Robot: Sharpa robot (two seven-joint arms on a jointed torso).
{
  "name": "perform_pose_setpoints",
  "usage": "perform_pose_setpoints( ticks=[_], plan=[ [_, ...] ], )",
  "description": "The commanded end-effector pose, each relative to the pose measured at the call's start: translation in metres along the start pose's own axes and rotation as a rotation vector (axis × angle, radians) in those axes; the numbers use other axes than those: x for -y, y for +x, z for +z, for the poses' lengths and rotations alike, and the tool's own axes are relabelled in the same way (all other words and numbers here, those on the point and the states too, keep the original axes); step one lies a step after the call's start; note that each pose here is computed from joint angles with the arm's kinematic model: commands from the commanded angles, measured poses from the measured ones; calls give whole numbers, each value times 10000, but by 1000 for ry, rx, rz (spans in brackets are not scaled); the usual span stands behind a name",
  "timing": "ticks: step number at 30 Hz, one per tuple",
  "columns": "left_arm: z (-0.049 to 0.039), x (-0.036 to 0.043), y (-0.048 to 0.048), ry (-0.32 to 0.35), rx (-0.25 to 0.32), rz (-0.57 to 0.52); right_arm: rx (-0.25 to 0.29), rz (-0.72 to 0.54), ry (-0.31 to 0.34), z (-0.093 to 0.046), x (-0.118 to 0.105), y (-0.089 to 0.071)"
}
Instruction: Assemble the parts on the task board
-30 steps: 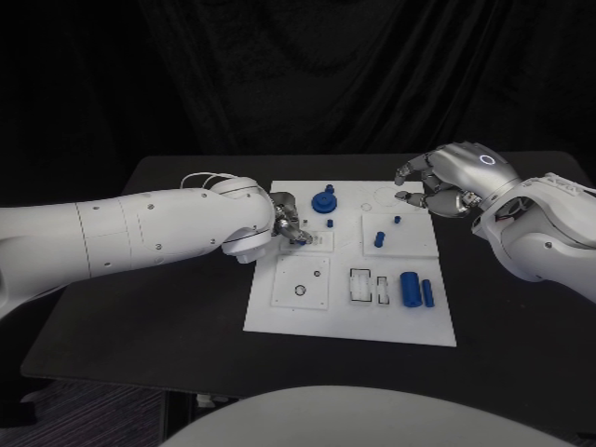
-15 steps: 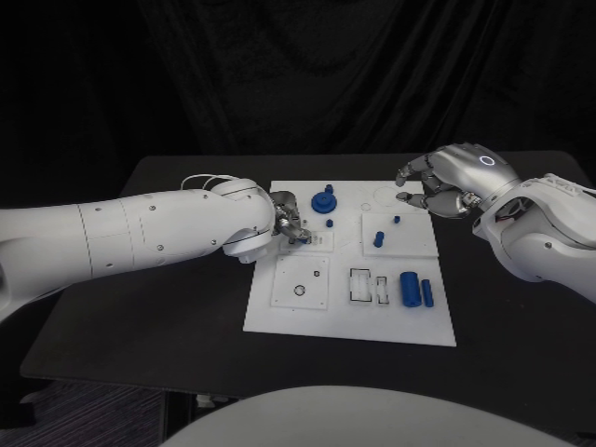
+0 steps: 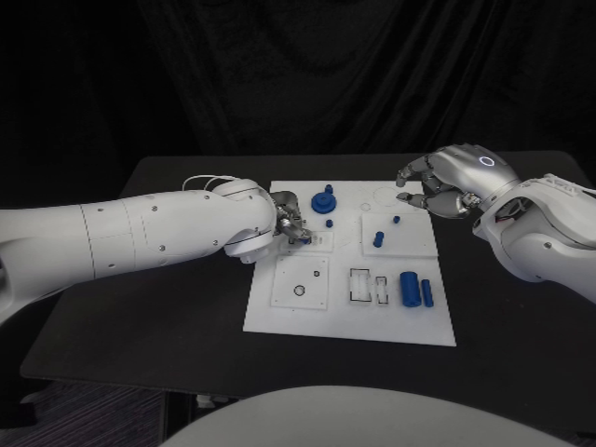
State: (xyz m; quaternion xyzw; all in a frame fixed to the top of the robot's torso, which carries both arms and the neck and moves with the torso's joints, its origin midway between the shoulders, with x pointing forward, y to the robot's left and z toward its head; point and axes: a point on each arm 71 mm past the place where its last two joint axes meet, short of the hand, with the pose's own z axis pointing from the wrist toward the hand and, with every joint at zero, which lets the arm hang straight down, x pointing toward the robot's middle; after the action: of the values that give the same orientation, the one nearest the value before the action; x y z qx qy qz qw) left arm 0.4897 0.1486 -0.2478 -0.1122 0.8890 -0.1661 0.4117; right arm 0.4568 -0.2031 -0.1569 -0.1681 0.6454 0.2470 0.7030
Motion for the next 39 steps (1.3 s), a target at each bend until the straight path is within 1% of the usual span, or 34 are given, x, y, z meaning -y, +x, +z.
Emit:
perform_pose_setpoints(
  ticks=[1, 12, 23, 32, 39],
  plan=[
    [9, 13, 37, 13, -16, 7, -7, -6, 22, -3, 22, 13],
    [20, 8, 49, 9, -25, 12, -8, -7, 25, -3, 30, 15],
    [27, 21, 66, 13, -32, 16, -10, -9, 29, -8, 41, 16],
    [24, 18, 91, 8, -57, 30, -12, -9, 32, -13, 49, 16],
    [24, -2, 96, -3, -68, 37, -15, -9, 31, -11, 43, 18]
  ],
)
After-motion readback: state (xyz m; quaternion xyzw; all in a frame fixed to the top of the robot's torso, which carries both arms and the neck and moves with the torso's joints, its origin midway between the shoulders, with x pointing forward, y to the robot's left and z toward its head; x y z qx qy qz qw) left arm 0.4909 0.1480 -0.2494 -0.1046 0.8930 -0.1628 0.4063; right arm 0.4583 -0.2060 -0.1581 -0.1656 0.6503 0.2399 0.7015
